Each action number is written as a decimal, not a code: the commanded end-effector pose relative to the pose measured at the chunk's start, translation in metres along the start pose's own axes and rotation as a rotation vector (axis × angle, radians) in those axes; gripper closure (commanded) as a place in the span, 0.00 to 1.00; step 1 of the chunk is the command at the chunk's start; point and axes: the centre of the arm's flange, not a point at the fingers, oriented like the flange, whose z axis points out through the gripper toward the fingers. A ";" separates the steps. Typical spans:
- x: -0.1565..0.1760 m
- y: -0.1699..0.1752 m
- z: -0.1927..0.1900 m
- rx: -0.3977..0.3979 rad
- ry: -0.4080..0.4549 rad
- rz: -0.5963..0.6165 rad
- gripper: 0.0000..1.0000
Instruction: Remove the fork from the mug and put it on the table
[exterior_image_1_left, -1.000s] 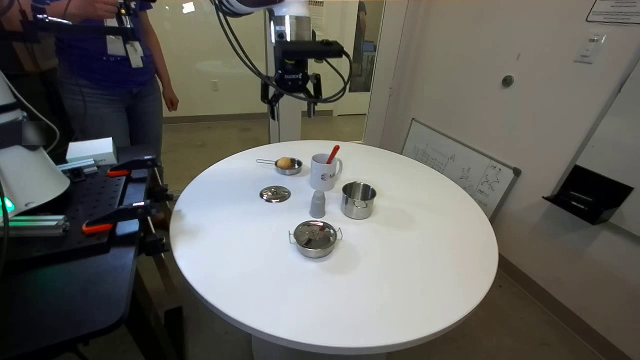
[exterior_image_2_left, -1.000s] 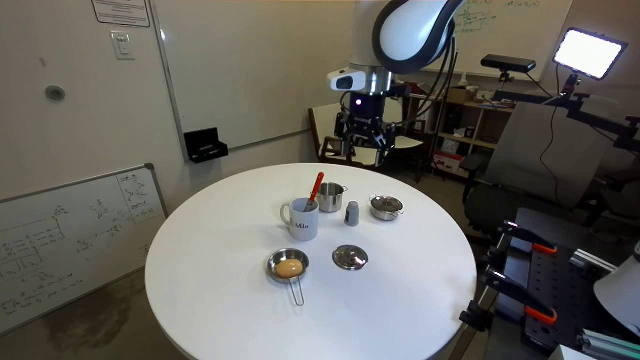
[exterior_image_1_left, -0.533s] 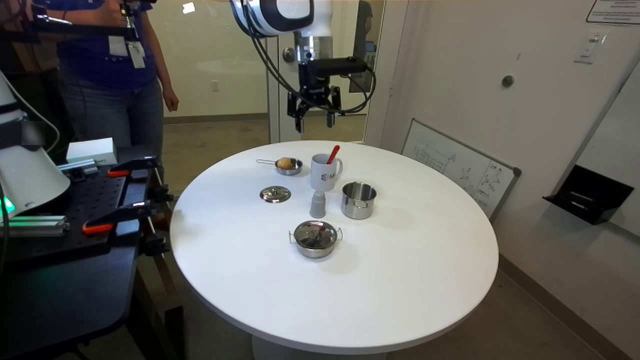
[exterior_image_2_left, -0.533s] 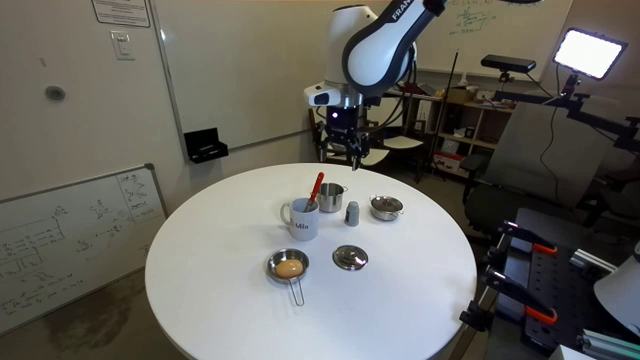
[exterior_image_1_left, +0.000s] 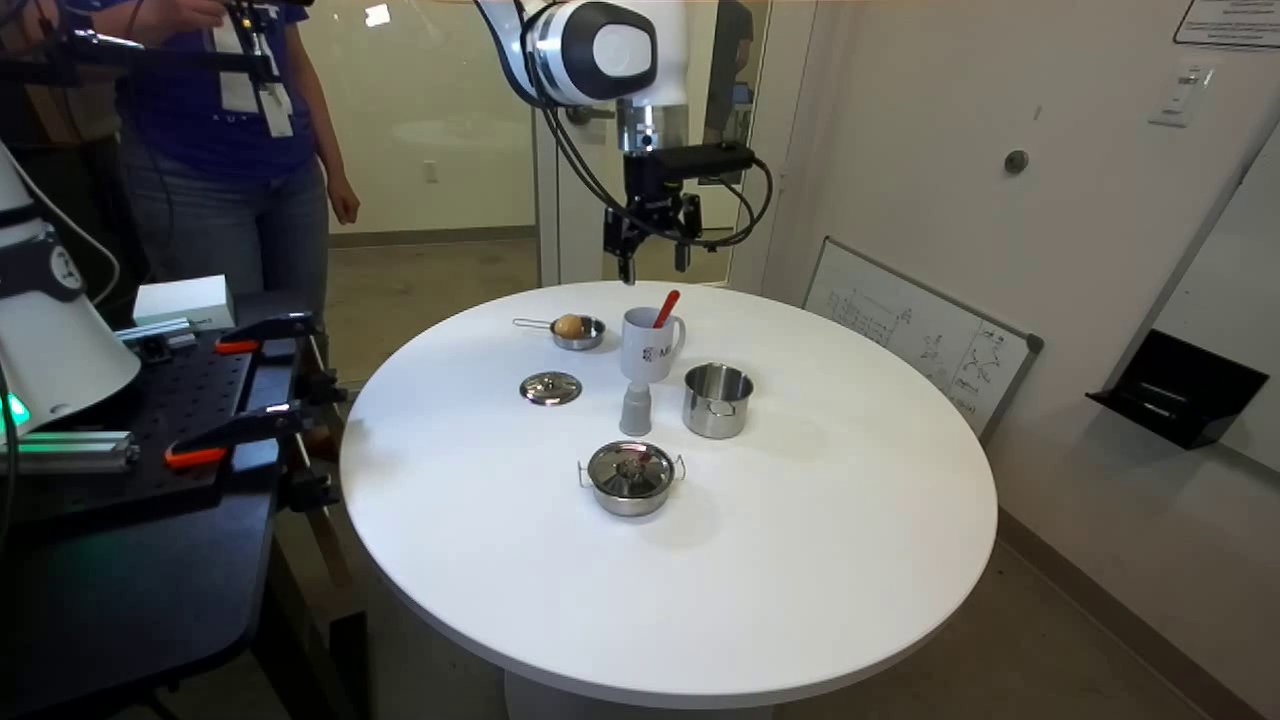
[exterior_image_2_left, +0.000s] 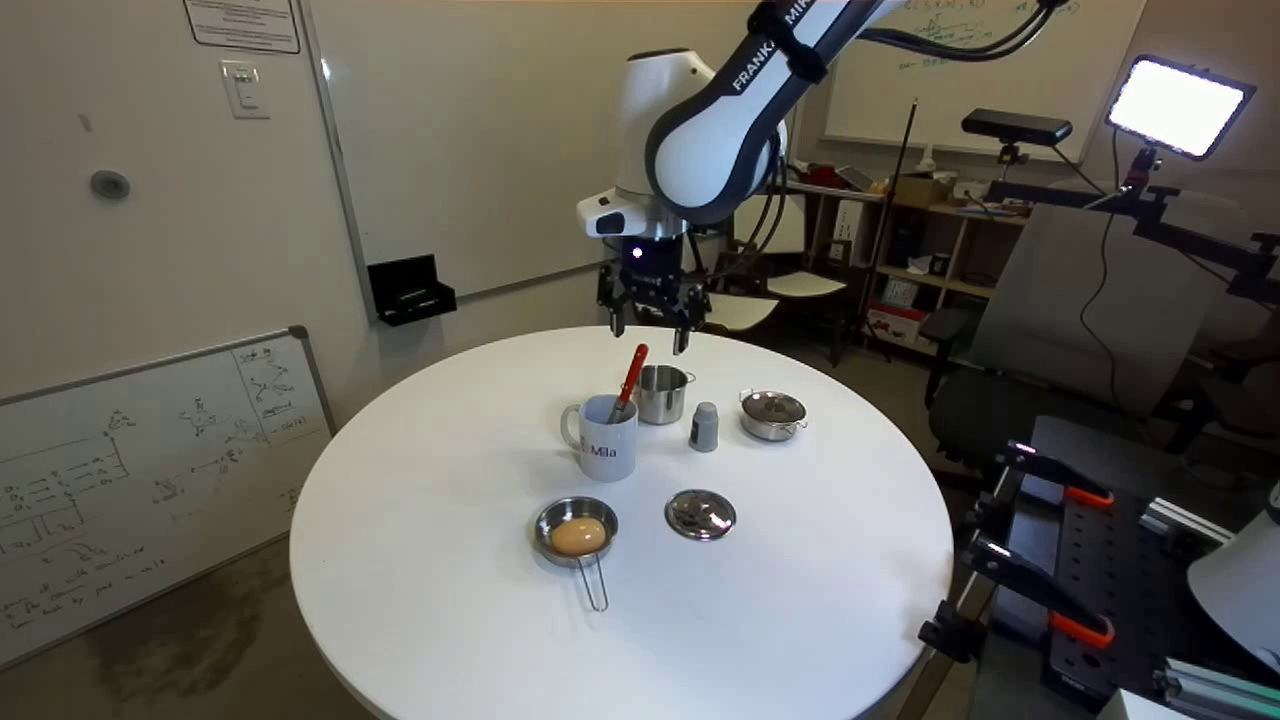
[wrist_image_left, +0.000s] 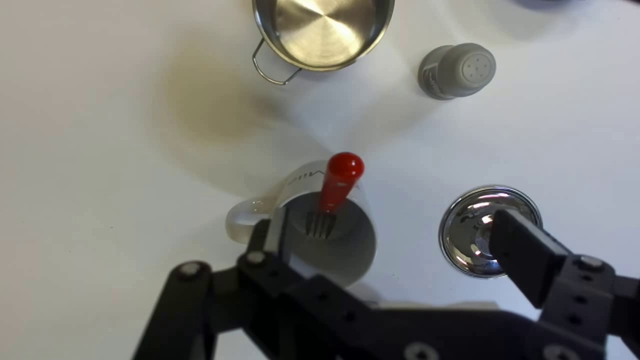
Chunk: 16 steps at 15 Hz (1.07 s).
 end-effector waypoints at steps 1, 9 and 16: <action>0.000 0.000 0.000 0.000 0.000 0.000 0.00; -0.001 0.004 0.016 0.009 -0.008 0.023 0.00; -0.003 0.013 0.028 0.007 -0.016 0.014 0.00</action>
